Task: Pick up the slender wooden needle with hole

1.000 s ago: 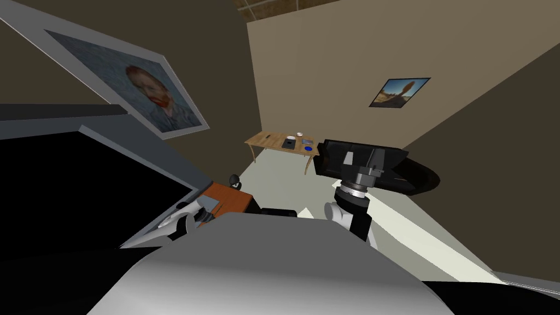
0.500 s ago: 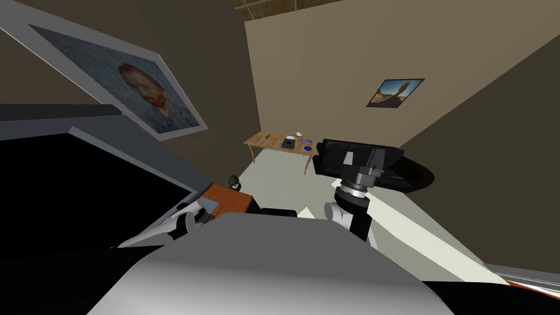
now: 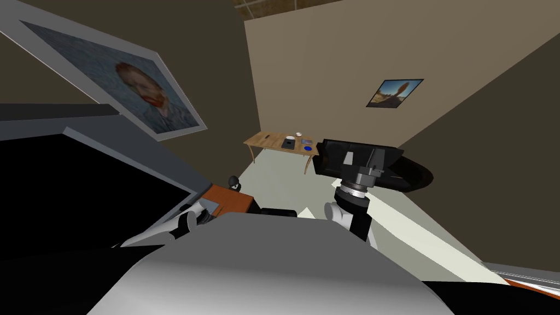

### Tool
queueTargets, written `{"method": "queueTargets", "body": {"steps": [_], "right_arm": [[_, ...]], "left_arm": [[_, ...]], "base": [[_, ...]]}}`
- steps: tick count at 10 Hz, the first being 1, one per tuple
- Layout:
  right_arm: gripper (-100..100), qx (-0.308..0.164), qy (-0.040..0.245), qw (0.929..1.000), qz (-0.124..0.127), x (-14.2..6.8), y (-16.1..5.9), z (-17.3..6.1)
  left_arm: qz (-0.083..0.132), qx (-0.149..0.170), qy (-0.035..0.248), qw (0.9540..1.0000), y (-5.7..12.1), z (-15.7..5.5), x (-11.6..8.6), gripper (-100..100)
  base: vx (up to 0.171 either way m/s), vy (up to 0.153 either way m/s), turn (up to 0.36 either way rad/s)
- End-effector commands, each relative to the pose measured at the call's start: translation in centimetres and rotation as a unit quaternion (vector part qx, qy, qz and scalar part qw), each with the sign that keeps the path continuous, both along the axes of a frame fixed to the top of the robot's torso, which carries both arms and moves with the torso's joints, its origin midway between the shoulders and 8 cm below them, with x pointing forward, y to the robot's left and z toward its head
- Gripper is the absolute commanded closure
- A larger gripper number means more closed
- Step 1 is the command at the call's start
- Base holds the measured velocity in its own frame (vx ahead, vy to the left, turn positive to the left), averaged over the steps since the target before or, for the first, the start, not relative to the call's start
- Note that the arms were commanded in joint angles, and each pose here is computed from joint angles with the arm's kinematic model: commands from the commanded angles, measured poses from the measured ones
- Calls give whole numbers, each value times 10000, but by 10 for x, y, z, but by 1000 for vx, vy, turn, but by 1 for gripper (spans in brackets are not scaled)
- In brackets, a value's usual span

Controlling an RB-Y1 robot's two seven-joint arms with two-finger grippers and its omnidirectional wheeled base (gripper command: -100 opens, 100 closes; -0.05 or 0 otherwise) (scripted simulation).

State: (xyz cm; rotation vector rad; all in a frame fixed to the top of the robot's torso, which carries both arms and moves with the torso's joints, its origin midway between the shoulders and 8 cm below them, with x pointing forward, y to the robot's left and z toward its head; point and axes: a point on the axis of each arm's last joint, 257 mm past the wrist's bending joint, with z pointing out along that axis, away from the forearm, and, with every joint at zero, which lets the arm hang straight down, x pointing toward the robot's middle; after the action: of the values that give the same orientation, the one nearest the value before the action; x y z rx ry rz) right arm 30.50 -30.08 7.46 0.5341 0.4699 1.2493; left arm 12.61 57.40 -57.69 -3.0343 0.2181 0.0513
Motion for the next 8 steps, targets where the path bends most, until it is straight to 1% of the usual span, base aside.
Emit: {"method": "queueTargets", "body": {"steps": [1,2,3,4,5,8], "right_arm": [[0,0,0,10000,0,0,0,0],[0,0,0,10000,0,0,0,0],[0,0,0,10000,0,0,0,0],[0,0,0,10000,0,0,0,0],[0,0,0,10000,0,0,0,0],[0,0,0,10000,0,0,0,0]], "left_arm": [[-39,16,-19,10000,-8,-8,-1,-100],[-39,16,-19,10000,-8,-8,-1,-100],[-59,19,-26,10000,-13,-12,-2,-100],[-50,12,-19,10000,-11,-10,-2,-100],[-51,18,-23,10000,-12,-11,-2,100],[-48,23,-27,10000,-11,-10,-2,100]], "base": [[6,-7,19],[6,-6,19],[0,0,0],[0,0,0],[0,0,0],[0,0,0]]}}
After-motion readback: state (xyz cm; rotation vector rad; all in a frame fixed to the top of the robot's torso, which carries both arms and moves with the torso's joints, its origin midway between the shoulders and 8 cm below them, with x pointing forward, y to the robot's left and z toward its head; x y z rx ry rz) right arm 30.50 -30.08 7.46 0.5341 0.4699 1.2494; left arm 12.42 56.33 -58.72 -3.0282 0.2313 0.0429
